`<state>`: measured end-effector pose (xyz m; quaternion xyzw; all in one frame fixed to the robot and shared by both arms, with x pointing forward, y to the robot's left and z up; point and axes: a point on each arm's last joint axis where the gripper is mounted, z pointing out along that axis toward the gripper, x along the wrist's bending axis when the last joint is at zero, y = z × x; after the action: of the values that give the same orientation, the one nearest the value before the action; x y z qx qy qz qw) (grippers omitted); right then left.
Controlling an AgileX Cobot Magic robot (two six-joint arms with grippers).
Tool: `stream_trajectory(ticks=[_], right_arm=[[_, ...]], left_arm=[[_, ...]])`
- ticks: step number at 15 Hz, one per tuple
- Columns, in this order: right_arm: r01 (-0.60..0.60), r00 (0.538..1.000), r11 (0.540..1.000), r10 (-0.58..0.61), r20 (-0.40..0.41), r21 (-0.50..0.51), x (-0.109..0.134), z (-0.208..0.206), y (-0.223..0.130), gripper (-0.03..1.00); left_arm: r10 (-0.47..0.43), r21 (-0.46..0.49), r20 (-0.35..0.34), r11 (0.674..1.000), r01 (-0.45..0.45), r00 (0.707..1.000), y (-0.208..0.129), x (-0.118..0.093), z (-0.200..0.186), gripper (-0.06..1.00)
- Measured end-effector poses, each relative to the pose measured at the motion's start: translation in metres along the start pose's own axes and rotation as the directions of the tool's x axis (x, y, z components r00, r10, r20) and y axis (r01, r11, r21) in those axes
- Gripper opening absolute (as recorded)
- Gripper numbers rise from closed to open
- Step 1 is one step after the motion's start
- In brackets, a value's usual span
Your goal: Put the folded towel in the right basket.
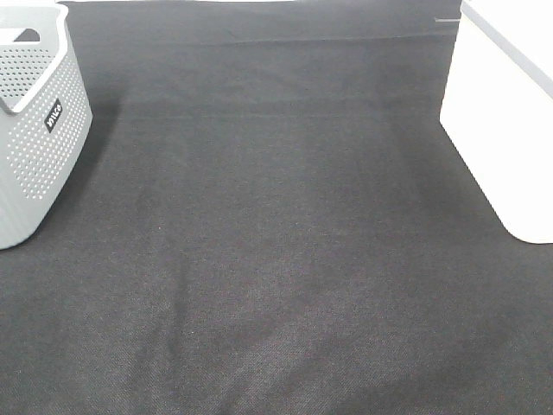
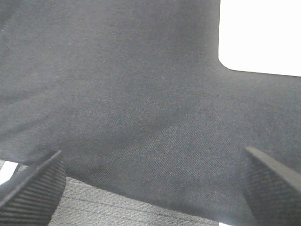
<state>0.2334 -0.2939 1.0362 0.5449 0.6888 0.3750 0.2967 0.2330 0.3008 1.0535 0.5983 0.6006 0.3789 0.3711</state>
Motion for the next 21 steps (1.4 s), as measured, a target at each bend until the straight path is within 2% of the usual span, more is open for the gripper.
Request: stream_trajectory(ticks=[12,15,21], right_arm=[[-0.004,1.0,1.0,0.004,0.007,-0.018,0.0,0.001,0.0013,0.97],[-0.053,0.996,0.998,0.054,0.064,-0.021,0.0012,0.0015,0.0018,0.97],[-0.061,0.996,0.998,0.063,0.068,-0.022,0.0016,0.0016,0.0019,0.97]], left_arm=[[0.0,0.0,0.0,1.0,0.0,1.0,0.0,0.0,0.0,0.99],[0.0,0.0,0.0,1.0,0.0,1.0,0.0,0.0,0.0,0.99],[0.0,0.0,0.0,1.0,0.0,1.0,0.0,0.0,0.0,0.99]])
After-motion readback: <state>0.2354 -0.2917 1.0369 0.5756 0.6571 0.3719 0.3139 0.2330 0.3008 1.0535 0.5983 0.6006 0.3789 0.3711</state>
